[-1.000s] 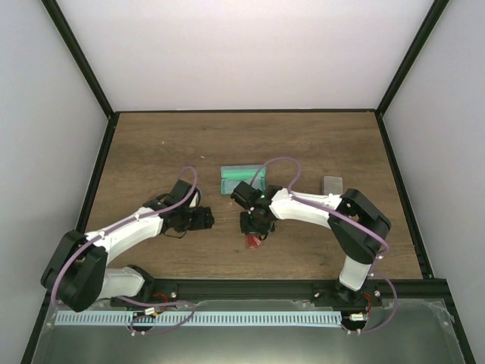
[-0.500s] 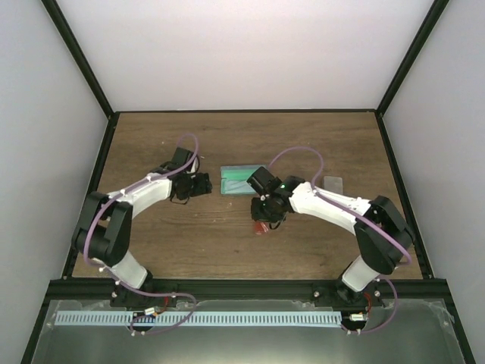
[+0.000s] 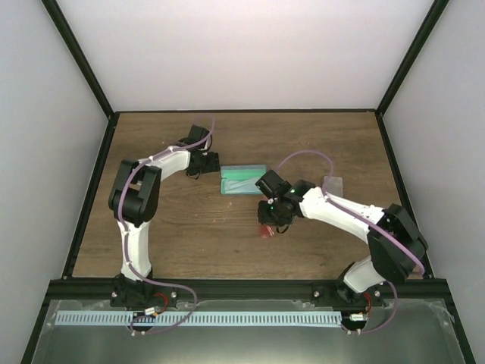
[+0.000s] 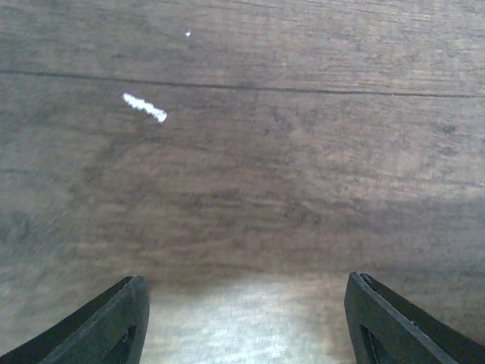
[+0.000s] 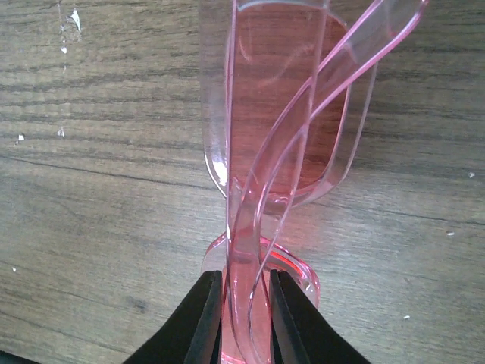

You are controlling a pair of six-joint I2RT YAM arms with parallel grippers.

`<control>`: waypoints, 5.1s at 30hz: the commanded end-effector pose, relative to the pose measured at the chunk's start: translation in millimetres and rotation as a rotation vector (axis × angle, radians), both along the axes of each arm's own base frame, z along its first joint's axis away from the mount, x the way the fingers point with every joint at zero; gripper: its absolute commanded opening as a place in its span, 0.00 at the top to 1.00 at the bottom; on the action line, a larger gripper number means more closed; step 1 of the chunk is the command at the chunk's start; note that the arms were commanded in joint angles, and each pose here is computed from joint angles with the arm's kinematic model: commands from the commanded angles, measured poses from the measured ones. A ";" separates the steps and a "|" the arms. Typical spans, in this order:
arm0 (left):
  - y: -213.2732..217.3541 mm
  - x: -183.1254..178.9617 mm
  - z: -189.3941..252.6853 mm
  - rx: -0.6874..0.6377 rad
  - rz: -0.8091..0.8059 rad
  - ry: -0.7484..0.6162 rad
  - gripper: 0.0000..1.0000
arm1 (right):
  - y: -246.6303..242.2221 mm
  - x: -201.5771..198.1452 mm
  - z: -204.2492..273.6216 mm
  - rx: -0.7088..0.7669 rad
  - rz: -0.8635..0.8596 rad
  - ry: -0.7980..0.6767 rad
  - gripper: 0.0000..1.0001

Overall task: Organize the sunglasses
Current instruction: Pick up the sunglasses from the center of the board, then place the sunglasses in the sunglasses case.

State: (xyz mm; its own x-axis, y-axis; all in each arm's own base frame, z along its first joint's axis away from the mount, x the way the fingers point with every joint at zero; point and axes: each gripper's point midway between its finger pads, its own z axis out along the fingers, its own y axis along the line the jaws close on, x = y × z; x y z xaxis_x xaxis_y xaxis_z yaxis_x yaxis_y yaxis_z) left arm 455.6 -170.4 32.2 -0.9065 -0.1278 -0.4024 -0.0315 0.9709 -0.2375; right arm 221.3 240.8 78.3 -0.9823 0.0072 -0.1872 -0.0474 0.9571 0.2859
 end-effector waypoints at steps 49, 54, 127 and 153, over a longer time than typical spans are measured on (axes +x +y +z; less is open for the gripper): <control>-18.3 -120.3 20.7 -0.127 -0.067 0.105 0.25 | 9.4 119.8 21.1 0.148 -0.506 -0.073 0.84; -20.5 -122.3 31.7 -0.140 -0.087 0.097 0.24 | 19.2 128.1 16.3 0.197 -0.594 -0.036 0.85; 0.2 -146.8 34.9 -0.162 0.005 0.037 0.21 | 85.5 88.8 8.8 0.382 0.258 -0.131 0.83; 8.2 -155.2 25.3 -0.155 0.048 0.046 0.21 | 64.1 109.8 -20.1 0.304 0.153 -0.069 0.81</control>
